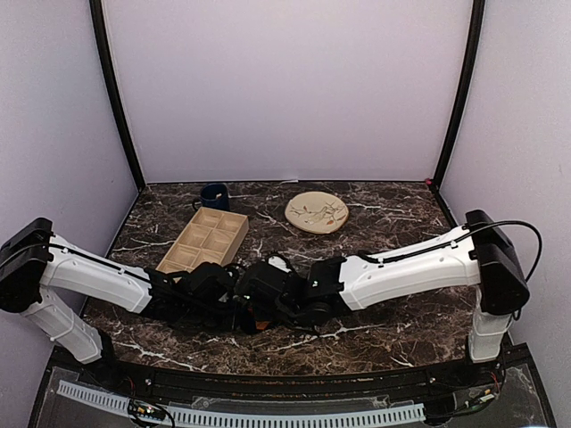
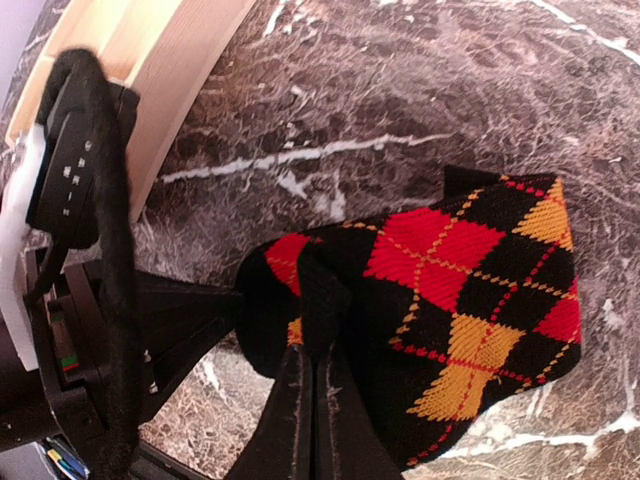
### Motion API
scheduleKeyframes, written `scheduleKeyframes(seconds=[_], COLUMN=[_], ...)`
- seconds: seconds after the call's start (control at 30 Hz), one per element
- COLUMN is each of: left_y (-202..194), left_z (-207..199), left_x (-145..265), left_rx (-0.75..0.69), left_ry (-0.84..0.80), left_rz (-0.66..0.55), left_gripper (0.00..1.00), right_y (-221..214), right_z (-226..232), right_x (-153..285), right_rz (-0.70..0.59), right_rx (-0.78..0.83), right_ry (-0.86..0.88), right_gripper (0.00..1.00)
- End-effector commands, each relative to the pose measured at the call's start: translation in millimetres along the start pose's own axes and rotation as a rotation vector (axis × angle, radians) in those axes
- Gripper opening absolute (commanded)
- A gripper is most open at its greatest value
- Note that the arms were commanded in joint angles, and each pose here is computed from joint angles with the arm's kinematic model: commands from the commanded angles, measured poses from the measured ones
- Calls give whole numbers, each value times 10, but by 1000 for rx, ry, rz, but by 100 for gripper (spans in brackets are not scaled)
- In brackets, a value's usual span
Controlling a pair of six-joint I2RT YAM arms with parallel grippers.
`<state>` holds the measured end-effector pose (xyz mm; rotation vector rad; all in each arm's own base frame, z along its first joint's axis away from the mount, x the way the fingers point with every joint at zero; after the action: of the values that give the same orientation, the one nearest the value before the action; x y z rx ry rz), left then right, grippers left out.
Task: Roll the socks
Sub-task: Fold the sock at the center of the board.
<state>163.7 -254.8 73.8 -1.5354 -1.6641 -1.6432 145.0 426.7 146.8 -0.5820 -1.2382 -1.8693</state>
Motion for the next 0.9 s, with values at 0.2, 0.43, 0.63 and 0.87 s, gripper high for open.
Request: scheduleKeyframes(seconds=[0.2, 0.43, 0.63, 0.87], left_y=[65, 72, 73, 70], left_z=[-30, -26, -19, -7], left_x=[8, 16, 23, 27], left_rx=[26, 32, 37, 40], left_ry=[-37, -42, -45, -45], left_rz=[-12, -12, -13, -9], left_gripper=[0, 0, 0, 0], right_y=[-126, -167, -193, -202], right_z=[221, 285, 337, 363], right_x=[-37, -92, -134, -168], right_rz=[47, 64, 75, 89], right_rx=[19, 32, 40, 28], right_ry=[74, 87, 100, 124], right_gripper=[0, 0, 0, 3])
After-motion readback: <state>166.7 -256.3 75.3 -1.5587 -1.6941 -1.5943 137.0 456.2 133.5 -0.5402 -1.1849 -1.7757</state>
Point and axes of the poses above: each gripper's point midway between its finger pads, its own x axis back along the fingers, its own z axis along the line the jaws close on, y = z × x, the point moved 6 cm from there along x, back along the fingers, and after that the axes turned 12 degrees about -x, right-handed, at the moved point
